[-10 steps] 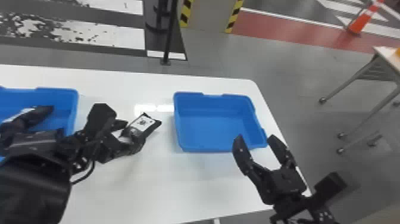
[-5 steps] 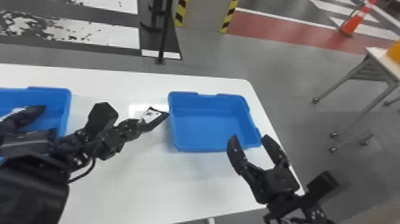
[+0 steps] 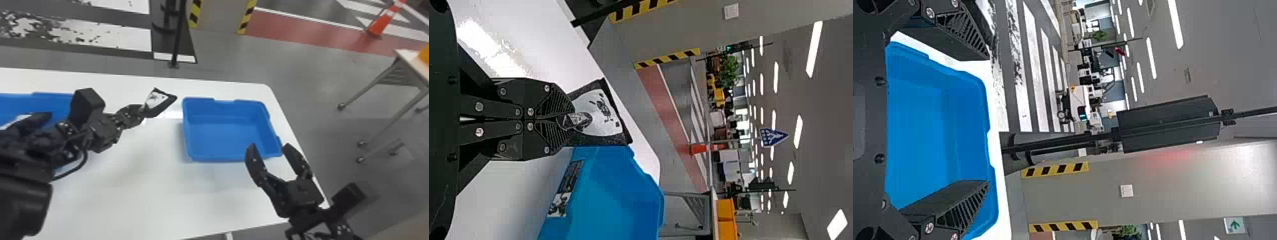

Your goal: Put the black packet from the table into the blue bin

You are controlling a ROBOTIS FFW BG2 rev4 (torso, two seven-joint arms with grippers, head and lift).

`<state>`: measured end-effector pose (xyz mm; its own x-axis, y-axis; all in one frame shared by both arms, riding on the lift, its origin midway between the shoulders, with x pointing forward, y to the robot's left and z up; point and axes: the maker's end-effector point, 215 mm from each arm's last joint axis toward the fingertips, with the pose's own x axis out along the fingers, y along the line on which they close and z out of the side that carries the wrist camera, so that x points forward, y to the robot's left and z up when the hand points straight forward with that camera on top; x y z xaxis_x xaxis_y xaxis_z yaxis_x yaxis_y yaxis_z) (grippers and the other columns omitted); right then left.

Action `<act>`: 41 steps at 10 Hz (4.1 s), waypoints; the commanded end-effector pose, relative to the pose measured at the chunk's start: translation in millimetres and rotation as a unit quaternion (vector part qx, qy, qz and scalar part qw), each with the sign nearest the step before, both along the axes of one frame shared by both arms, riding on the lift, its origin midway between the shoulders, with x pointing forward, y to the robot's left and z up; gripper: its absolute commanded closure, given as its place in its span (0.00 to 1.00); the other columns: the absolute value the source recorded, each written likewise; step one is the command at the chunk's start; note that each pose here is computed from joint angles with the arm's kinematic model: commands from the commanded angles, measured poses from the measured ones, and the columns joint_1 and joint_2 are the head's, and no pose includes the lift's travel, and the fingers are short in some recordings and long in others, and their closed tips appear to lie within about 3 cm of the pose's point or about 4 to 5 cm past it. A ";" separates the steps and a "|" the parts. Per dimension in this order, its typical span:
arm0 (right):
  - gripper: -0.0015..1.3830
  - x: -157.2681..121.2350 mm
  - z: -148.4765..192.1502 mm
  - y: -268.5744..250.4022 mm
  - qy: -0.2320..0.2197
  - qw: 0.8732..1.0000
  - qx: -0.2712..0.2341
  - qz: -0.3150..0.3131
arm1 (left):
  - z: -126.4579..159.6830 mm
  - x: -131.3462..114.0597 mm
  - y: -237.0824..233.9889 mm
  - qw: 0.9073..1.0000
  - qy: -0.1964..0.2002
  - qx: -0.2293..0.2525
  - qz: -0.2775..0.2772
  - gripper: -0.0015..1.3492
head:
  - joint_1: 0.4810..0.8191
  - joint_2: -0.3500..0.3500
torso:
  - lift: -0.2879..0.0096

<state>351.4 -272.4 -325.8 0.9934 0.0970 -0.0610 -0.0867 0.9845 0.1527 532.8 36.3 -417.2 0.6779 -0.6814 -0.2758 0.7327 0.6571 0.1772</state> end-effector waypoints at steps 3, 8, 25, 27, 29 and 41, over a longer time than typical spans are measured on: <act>0.10 0.4 2.6 0.3 -0.002 1.000 0.001 0.000 | 15.1 6.0 149.1 0.993 -0.009 0.049 0.109 0.90 | 0.63 0.21 | 0.60; 0.10 1.3 3.4 1.2 -0.004 1.000 0.001 0.001 | -11.9 -30.2 338.4 0.956 0.015 0.132 0.263 0.90 | 0.63 0.58 | 0.60; 0.10 -2.5 4.9 0.7 -0.003 1.000 0.006 0.000 | 115.7 -205.2 310.8 0.889 -0.113 -0.160 0.413 0.13 | 0.63 0.69 | 0.60; 0.10 -2.3 6.2 0.8 -0.004 1.000 0.005 0.000 | 116.9 -204.2 308.9 0.890 -0.113 -0.165 0.411 0.13 | 0.63 0.69 | 0.60; 0.10 -2.5 4.9 0.7 -0.003 1.000 0.006 0.000 | 119.0 -201.6 299.7 0.892 -0.112 -0.177 0.400 0.13 | 0.63 0.67 | 0.60; 0.10 -4.1 3.4 0.6 -0.001 1.000 0.008 0.000 | 118.7 -199.5 294.7 0.891 -0.107 -0.191 0.399 0.13 | 0.63 0.65 | 0.60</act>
